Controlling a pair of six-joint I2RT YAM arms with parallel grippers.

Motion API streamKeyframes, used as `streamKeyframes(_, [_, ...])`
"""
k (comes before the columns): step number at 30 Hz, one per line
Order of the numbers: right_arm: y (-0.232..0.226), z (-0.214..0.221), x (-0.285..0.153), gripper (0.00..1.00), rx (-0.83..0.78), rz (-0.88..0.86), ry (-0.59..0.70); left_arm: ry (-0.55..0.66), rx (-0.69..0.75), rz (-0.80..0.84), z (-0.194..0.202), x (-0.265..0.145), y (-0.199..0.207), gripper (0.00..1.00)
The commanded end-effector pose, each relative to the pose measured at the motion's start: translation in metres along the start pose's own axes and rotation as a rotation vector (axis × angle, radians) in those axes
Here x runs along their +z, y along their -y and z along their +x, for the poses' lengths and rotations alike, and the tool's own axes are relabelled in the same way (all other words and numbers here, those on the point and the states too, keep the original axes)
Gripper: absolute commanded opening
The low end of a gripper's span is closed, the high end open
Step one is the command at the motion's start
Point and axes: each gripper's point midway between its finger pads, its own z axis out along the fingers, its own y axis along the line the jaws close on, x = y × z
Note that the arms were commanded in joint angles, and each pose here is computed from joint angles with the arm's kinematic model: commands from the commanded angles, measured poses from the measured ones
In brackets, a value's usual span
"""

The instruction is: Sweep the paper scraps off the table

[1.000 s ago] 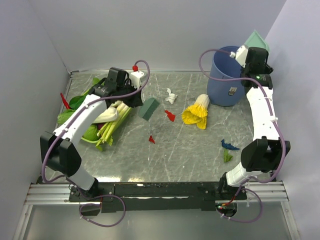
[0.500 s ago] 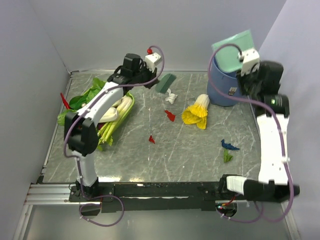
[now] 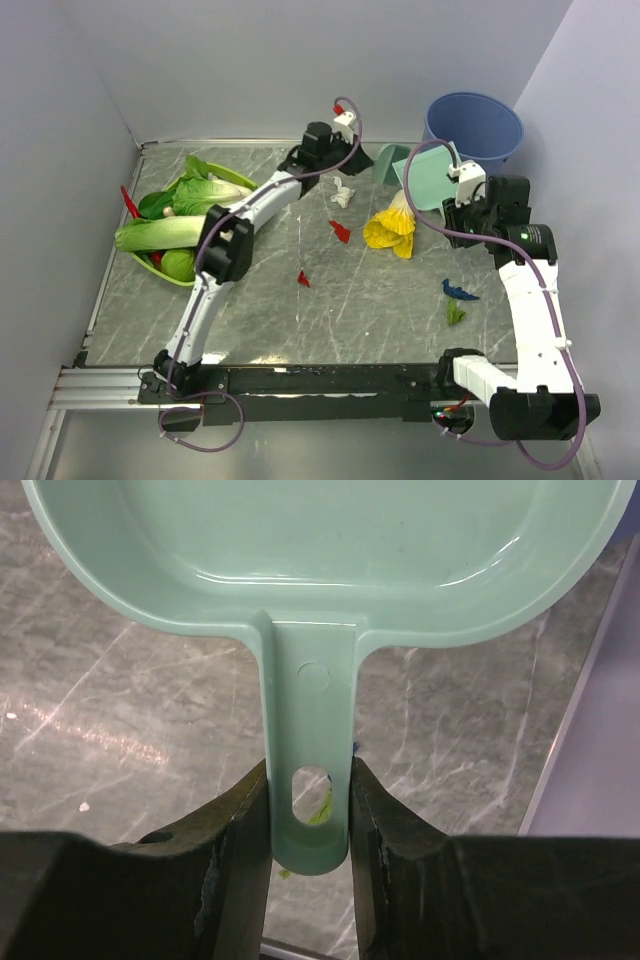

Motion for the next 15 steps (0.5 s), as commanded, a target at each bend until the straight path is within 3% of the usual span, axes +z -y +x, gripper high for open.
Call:
streamKeyframes(1, [-0.001,0.000,-0.016,0.00,0.001,0.025,0.026,0.124,-0.076,0.056,-0.032,0.013,0.019,0.01])
streamKeyframes(6, [-0.001,0.005,-0.015,0.00,0.006,0.030,0.023,0.010,-0.142,-0.004,0.007,0.010,0.014,0.01])
streamKeyframes(15, [-0.003,-0.007,0.000,0.00,0.016,-0.008,0.051,-0.153,-0.158,-0.092,0.043,-0.043,0.015,0.01])
